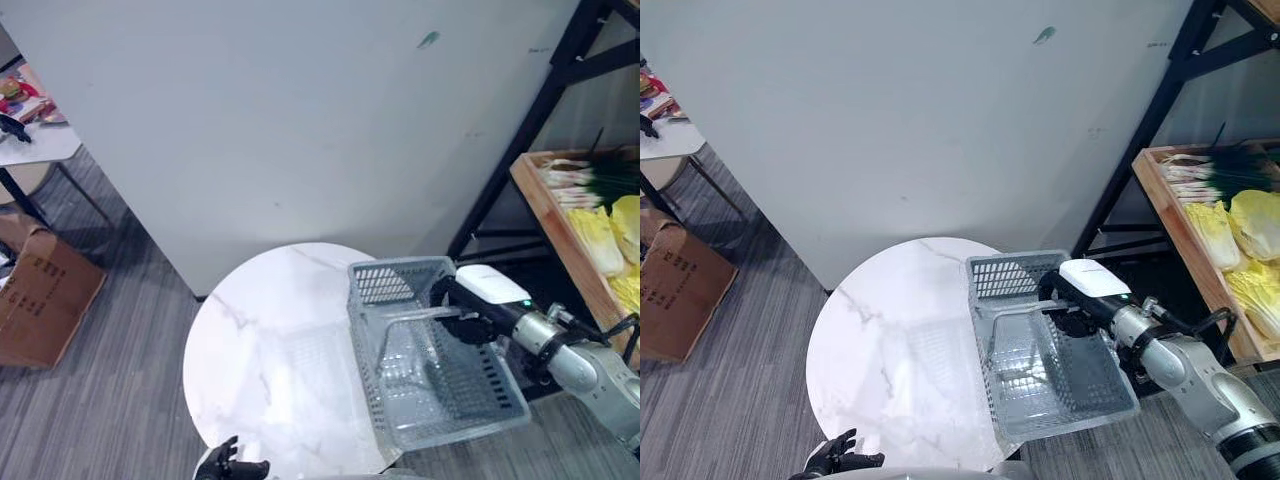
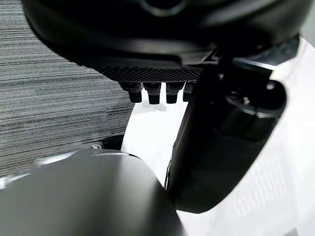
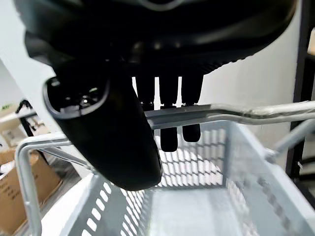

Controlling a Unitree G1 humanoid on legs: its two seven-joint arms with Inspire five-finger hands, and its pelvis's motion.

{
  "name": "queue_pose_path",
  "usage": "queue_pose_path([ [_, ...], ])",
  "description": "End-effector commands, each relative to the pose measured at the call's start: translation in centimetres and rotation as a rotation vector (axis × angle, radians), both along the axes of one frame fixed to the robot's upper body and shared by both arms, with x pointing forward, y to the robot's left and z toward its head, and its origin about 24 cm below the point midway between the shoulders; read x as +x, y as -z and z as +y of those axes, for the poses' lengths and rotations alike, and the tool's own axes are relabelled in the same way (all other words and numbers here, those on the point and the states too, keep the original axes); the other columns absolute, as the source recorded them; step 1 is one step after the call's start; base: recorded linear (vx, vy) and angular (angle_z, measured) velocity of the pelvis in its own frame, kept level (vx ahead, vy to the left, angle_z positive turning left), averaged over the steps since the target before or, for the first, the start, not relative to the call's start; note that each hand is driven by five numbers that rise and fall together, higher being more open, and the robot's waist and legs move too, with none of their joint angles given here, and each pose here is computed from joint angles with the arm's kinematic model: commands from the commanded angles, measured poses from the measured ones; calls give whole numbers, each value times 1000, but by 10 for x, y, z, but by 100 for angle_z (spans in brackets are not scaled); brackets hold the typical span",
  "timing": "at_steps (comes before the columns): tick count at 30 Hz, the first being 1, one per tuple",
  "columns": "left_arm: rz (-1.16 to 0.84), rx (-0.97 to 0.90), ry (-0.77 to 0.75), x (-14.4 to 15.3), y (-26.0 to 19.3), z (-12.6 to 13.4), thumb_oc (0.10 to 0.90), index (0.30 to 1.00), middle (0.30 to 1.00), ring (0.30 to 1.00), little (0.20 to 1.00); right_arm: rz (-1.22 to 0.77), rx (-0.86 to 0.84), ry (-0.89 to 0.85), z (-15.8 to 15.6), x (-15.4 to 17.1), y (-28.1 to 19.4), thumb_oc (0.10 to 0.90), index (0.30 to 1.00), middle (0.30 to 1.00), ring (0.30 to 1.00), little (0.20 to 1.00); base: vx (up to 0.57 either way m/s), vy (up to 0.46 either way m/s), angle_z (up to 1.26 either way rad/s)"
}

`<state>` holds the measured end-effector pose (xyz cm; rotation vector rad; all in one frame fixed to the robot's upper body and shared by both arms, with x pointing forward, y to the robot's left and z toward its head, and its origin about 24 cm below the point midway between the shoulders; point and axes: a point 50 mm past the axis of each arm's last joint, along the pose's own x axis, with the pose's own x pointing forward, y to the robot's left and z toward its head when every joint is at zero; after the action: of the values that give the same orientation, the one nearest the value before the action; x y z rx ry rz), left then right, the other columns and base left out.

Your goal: Get the vegetables into the basket

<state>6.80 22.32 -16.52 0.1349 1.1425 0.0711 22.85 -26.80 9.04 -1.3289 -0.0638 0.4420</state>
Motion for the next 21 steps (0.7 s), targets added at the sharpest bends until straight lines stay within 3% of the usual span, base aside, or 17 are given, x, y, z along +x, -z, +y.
queue_pose_path([
  [1,84,26,59,-19,2,8,900,1000,1000,1000,1000,-413,129,-126,19,13,-83,400,300,300,300,300,0,0,0],
  [6,68,36,66,-13,1,10,900,1000,1000,1000,1000,-395,139,-108,16,10,-78,400,300,300,300,300,13,-71,-8],
  [8,-19,54,48,10,-5,15,900,1000,1000,1000,1000,-382,174,-144,25,15,-77,400,300,300,300,300,-47,-171,-23],
  [11,-59,61,38,18,-8,16,900,1000,1000,1000,1000,-381,177,-175,32,20,-79,400,300,300,300,300,-17,-14,-70],
  [17,-112,44,23,30,-11,12,900,1000,1000,1000,1000,-333,154,-197,37,30,-78,400,300,300,300,300,-76,144,-116],
  [21,-122,59,53,37,-13,13,900,1000,1000,1000,1000,-322,186,-151,33,23,-66,400,300,300,300,300,-275,335,-42],
])
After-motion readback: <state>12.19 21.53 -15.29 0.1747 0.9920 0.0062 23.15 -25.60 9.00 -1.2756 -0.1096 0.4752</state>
